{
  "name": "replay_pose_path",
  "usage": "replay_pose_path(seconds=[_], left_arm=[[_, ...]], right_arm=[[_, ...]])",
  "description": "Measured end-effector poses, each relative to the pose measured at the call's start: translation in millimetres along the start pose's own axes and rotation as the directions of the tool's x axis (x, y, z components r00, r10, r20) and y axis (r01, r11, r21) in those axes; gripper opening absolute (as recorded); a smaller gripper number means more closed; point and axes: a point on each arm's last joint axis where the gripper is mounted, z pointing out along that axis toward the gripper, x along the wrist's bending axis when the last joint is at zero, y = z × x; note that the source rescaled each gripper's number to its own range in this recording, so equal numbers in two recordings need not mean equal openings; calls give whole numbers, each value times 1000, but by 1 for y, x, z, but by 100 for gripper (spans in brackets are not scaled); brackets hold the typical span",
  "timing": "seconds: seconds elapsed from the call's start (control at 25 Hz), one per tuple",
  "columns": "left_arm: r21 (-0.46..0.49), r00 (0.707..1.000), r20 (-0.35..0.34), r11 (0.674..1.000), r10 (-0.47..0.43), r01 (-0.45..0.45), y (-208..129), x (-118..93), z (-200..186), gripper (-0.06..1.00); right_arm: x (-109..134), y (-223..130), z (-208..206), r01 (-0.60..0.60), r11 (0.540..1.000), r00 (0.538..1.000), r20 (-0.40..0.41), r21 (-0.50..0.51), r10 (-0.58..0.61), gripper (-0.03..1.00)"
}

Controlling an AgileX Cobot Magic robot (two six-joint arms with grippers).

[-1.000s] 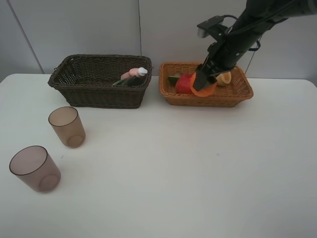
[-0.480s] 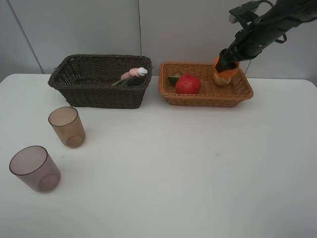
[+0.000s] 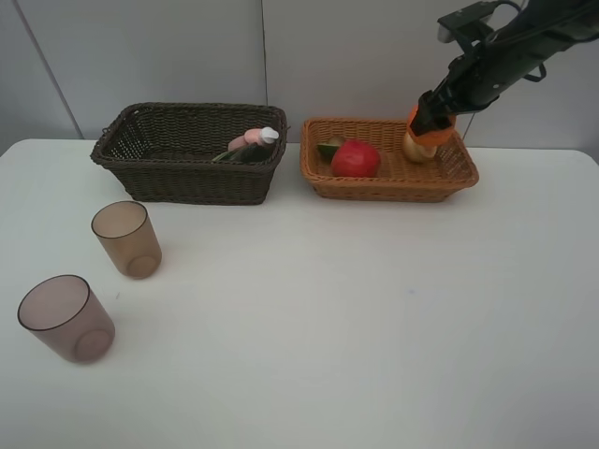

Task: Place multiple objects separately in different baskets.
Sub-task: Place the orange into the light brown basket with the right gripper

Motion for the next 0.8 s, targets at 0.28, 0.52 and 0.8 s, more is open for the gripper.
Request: replay_pose_path(seconds=[0.28,0.52,0.8], left_arm=[[0,1000,0,1000,0,0,0,0,0,94],[0,1000,0,1000,0,0,0,0,0,94],[0,1000,0,1000,0,0,0,0,0,94]], right_arm=[[0,0,0,0,1000,1000,0,0,0,61],[1,-4,11,-3,1000,1000,-14,23,3,61],[2,-6,16,-14,999,1000,-26,30,14,61]])
